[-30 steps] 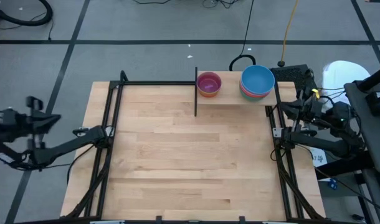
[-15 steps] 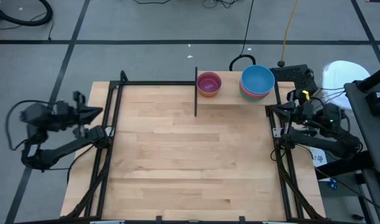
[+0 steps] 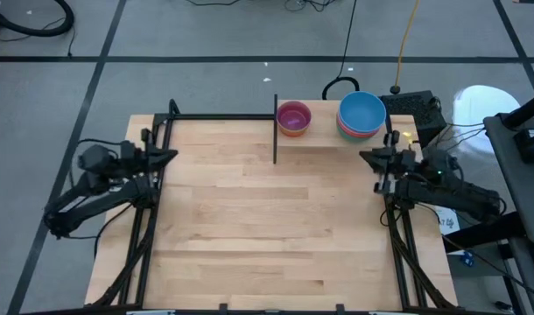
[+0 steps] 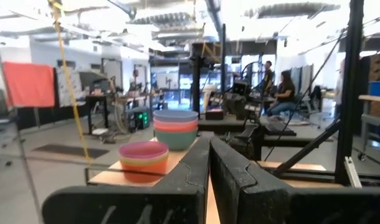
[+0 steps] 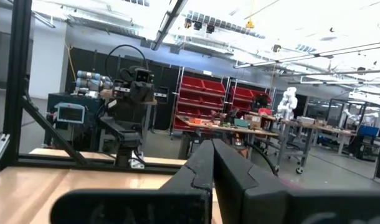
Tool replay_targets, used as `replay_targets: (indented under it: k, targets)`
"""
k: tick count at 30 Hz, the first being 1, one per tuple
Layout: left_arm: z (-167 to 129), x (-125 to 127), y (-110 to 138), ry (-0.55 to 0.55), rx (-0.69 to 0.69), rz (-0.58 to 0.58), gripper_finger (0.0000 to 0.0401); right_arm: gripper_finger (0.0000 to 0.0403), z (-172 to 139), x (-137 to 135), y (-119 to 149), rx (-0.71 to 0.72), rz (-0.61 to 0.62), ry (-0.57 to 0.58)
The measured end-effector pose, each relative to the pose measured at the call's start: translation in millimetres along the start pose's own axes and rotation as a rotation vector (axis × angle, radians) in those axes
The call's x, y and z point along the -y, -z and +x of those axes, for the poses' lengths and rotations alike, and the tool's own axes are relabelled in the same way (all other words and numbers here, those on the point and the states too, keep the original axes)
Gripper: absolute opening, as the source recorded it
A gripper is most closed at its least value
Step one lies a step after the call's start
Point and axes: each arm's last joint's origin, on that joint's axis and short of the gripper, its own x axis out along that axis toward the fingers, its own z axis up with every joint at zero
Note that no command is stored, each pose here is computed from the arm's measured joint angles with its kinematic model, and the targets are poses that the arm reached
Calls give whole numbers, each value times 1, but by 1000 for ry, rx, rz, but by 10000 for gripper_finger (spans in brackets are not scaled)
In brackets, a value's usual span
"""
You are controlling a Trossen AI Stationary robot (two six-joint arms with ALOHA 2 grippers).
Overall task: Place and stack bowls onto a shelf
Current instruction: Return to Home Position
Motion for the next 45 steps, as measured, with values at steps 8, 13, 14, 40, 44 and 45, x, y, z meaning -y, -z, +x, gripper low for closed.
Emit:
replay_targets:
  k: [8,13,14,40,44,45]
  targets:
    - [14,-3,41,56,14,-63,19,0,8,-5,35,-13,-8,-2]
    - [18,-2,68,93,-39,-142,19,0,9,-9,59,4,17,1]
    - [19,-1,72,115,-37,-145,19,0,9,-10,63,5,32,1]
    - [18,19,111,540,-91,-136,19,0,8,-14,74,-7,89,-77]
    - [17,21,113,556,-124,-169,19,0,8,-14,74,-7,89,-76]
    - [17,21,114,559,-135,-182,19,0,8,-14,74,-7,89,-76]
